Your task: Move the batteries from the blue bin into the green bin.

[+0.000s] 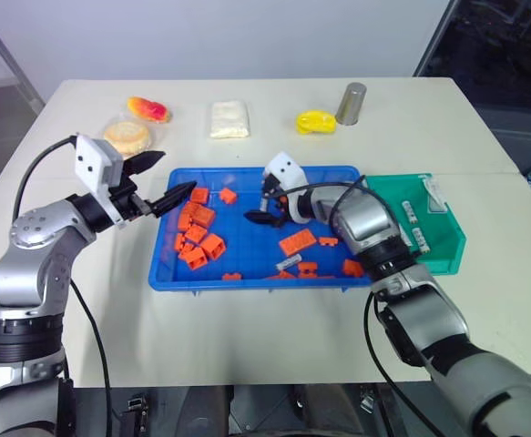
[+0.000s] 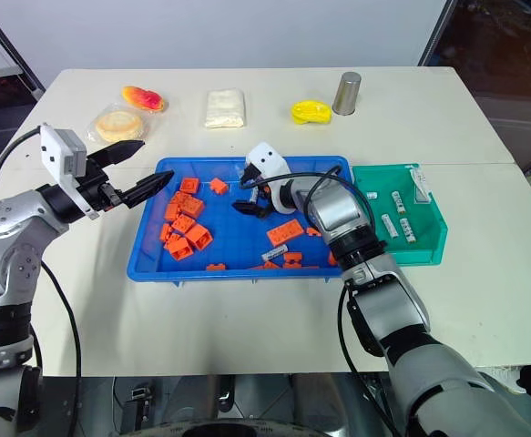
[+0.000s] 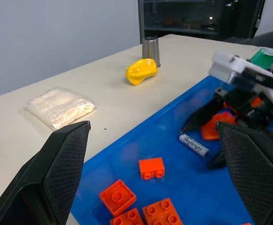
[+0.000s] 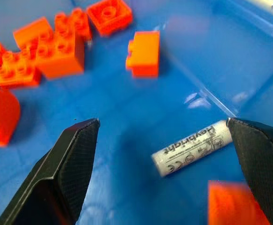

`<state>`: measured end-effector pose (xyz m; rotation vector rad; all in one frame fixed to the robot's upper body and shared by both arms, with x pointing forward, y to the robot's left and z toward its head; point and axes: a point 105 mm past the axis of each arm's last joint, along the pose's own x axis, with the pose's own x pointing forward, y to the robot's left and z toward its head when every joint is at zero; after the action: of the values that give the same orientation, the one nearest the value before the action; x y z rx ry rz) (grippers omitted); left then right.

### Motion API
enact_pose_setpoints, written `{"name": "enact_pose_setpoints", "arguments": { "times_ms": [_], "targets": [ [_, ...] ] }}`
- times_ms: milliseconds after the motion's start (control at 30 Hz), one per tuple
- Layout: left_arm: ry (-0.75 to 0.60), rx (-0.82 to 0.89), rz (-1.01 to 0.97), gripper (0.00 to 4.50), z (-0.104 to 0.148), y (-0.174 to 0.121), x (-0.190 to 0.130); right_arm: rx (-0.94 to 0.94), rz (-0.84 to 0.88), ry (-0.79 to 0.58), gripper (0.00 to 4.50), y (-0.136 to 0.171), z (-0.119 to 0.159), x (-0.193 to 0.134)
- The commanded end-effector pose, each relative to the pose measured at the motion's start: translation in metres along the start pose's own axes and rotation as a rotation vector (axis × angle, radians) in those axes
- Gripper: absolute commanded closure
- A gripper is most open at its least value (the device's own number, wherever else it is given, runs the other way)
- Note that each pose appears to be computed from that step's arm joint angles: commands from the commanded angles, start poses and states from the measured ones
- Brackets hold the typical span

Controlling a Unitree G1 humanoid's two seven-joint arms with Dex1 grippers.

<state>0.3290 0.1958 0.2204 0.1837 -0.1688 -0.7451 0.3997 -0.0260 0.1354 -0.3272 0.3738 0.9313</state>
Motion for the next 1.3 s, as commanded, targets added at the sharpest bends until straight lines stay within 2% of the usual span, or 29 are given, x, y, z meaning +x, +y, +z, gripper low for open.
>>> {"name": "enact_pose_setpoints", "arguments": {
  "times_ms": [33, 167, 400, 500, 600, 800, 833, 900, 1000, 1167, 1300],
  "targets": [
    [-0.048, 0.045, -0.009, 0.0, 0.015, -0.003, 0.001, -0.051, -0.013, 0.052, 0.05, 0.001, -0.004, 0.003],
    [-0.056, 0.041, -0.003, 0.0, 0.014, -0.004, 0.003, -0.066, -0.01, 0.048, 0.05, 0.004, 0.004, 0.01],
    [-0.063, 0.044, 0.006, 0.0, 0.012, -0.005, 0.005, -0.071, -0.001, 0.084, 0.05, 0.006, -0.004, 0.018],
    [-0.064, 0.044, 0.006, 0.0, 0.012, -0.006, 0.005, -0.074, -0.003, 0.092, 0.9, 0.005, -0.006, 0.02],
    [-0.065, 0.044, 0.007, 0.0, 0.012, -0.005, 0.005, -0.085, -0.01, 0.089, 2.37, 0.003, -0.006, 0.02],
    [-0.067, 0.043, 0.006, 0.0, 0.011, -0.005, 0.006, -0.092, -0.024, 0.052, 2.37, -0.001, 0.001, 0.016],
    [-0.067, 0.043, 0.006, 0.0, 0.011, -0.006, 0.007, -0.093, -0.025, 0.031, 2.37, -0.001, 0.007, 0.015],
    [-0.066, 0.044, 0.004, 0.0, 0.01, -0.005, 0.006, -0.09, -0.032, -0.063, 2.37, -0.003, 0.036, 0.006],
    [-0.065, 0.045, 0.004, 0.0, 0.01, -0.005, 0.006, -0.093, -0.037, -0.107, 2.37, -0.005, 0.053, -0.003],
    [-0.064, 0.045, 0.002, 0.0, 0.009, -0.005, 0.006, -0.084, -0.077, -0.11, 0.05, -0.01, 0.066, -0.02],
    [-0.066, 0.045, 0.008, 0.0, 0.008, -0.004, 0.006, 0.041, -0.123, -0.089, 0.05, -0.012, 0.059, -0.027]
  ]
}}
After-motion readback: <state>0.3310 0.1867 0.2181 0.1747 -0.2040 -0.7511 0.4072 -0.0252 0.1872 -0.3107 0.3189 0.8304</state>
